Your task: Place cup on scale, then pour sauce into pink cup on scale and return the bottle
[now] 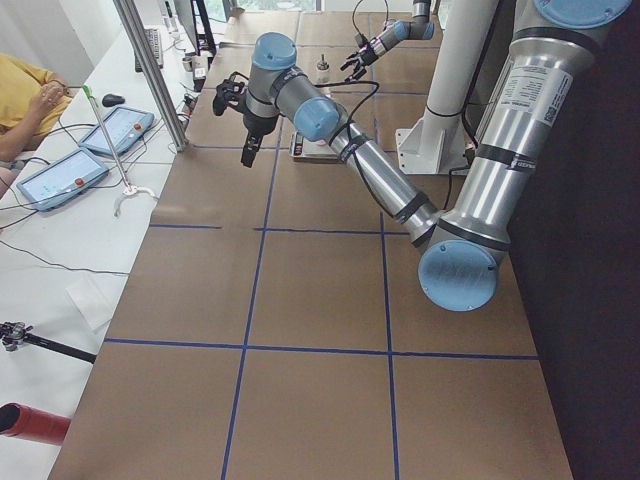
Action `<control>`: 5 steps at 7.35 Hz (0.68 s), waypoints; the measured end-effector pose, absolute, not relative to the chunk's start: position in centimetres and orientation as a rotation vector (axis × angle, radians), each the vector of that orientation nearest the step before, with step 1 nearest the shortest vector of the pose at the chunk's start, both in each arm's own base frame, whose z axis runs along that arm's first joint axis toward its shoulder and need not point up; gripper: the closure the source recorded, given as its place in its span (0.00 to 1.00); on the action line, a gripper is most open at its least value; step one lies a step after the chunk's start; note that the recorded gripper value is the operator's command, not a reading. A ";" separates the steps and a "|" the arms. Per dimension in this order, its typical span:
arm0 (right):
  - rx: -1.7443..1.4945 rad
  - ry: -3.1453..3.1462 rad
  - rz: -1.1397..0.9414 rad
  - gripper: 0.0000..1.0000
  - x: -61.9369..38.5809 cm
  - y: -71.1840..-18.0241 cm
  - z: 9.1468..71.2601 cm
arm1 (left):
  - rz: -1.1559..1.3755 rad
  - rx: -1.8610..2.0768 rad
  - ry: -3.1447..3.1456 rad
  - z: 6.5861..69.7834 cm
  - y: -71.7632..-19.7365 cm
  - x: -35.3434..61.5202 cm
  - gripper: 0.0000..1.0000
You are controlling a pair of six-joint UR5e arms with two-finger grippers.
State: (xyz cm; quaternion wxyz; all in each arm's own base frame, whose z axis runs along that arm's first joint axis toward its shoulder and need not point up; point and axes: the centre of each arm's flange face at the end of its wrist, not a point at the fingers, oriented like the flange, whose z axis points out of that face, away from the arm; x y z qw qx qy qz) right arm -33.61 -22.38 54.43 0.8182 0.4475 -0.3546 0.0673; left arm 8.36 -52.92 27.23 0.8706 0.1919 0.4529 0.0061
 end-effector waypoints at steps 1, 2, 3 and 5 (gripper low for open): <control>0.923 -0.750 0.152 0.00 -32.7 -23.6 54.9 | 0.013 0.400 0.947 27.3 -52.9 8.4 0.12; 0.892 -0.745 0.167 0.00 -31.7 -25.1 55.2 | 0.012 0.399 0.946 27.3 -53.0 8.4 0.12; 0.856 -0.744 0.183 0.00 -30.6 -26.7 55.5 | 0.012 0.398 0.946 27.3 -53.0 8.4 0.12; 0.779 -0.757 0.225 0.00 -27.9 -30.3 55.6 | 0.010 0.393 0.945 27.5 -53.1 8.4 0.12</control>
